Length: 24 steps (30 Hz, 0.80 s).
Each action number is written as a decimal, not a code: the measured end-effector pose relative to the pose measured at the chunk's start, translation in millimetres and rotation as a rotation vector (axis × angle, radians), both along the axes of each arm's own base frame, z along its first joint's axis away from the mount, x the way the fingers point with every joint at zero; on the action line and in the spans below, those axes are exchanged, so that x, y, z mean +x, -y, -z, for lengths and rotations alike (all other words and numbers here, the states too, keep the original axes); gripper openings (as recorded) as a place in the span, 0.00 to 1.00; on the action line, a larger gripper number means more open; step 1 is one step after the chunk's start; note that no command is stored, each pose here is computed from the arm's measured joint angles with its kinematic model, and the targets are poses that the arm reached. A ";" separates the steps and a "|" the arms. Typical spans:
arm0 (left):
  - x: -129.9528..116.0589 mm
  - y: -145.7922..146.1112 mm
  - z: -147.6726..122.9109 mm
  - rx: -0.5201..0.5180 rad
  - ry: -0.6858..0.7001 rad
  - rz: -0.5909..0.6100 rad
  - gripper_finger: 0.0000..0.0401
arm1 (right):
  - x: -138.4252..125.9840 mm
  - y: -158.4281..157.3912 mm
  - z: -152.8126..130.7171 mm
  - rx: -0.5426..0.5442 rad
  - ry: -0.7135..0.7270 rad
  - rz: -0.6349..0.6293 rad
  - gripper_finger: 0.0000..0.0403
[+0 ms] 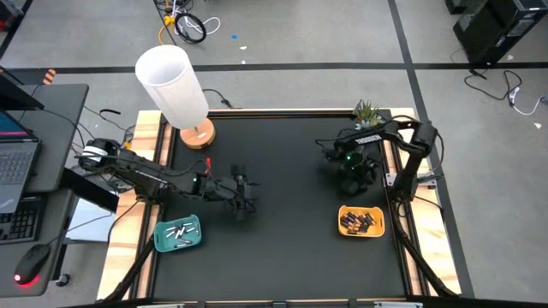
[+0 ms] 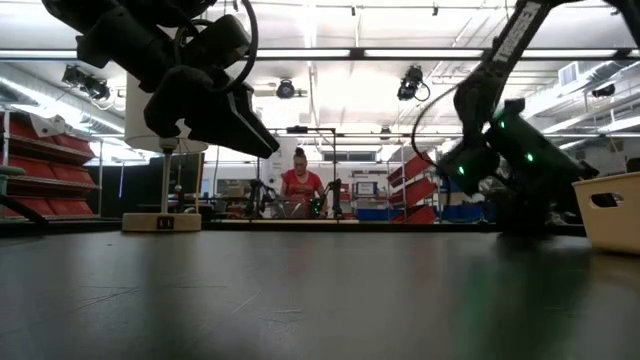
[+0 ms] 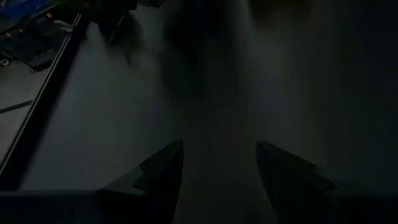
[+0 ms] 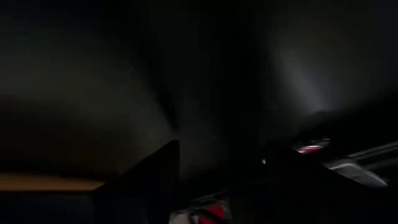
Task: Sort batteries
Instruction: Put the silver battery into the green bin
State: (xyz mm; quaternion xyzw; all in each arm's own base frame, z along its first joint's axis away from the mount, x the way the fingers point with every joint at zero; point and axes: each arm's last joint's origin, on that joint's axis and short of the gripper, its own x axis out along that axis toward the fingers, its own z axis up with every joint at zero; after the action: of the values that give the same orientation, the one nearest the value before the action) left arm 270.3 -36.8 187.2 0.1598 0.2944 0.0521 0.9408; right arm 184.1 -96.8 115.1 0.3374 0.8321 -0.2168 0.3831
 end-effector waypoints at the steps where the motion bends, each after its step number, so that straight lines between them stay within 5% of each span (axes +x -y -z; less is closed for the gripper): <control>1: 0.0 0.0 -0.1 0.000 0.001 0.000 0.54 | 1.7 -1.2 -3.5 -0.002 0.018 0.002 0.55; 11: 0.9 0.6 -1.4 -0.002 0.017 0.002 0.54 | -15.7 10.3 -15.2 -0.123 -0.005 0.156 0.54; 24: 0.9 0.7 -1.5 0.010 0.016 0.010 0.54 | -40.8 10.5 -0.9 -0.133 -0.104 0.288 0.52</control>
State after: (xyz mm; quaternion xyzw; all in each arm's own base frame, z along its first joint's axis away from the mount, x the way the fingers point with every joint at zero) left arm 271.2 -37.5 188.7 0.1656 0.2858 0.0499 0.9425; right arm 143.3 -107.3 116.0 0.4155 0.7776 -0.3410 0.3261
